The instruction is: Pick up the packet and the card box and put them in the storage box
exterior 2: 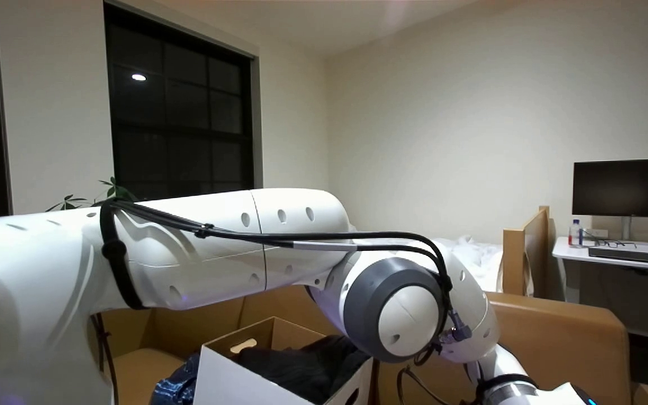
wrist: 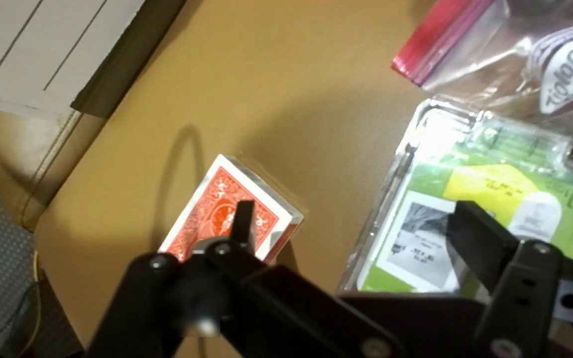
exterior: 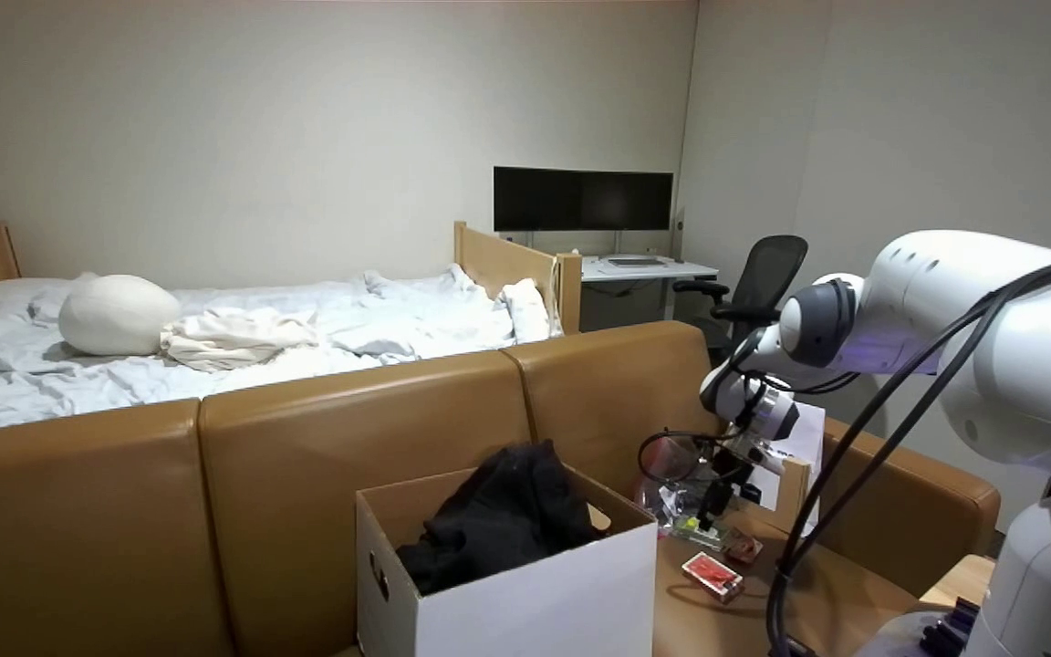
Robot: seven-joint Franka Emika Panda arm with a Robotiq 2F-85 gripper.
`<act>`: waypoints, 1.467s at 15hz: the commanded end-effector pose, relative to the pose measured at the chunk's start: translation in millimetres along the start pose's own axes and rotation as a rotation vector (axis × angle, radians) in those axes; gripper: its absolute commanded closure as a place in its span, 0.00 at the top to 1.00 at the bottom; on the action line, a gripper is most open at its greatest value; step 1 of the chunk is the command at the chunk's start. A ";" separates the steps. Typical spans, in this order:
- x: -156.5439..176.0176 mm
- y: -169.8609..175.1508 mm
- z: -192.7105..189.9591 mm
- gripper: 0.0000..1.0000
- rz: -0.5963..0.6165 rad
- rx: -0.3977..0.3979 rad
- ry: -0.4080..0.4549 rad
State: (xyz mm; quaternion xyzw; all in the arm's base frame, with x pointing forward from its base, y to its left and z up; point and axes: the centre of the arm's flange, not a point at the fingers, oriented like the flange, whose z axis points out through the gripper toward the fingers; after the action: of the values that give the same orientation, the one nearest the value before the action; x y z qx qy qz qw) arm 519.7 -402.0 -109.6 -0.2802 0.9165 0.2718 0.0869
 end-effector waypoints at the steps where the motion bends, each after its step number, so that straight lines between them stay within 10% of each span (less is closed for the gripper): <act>1: -1.0 2.8 -16.5 1.00 -0.071 0.085 -0.046; 8: -5.4 -37.7 -20.4 1.00 0.084 0.252 0.009; 22: -13.1 -63.6 33.8 1.00 0.334 0.153 0.203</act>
State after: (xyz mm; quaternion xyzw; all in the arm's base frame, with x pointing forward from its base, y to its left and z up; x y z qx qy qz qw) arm 538.2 -396.1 -112.9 -0.1624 0.9717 0.1714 0.0014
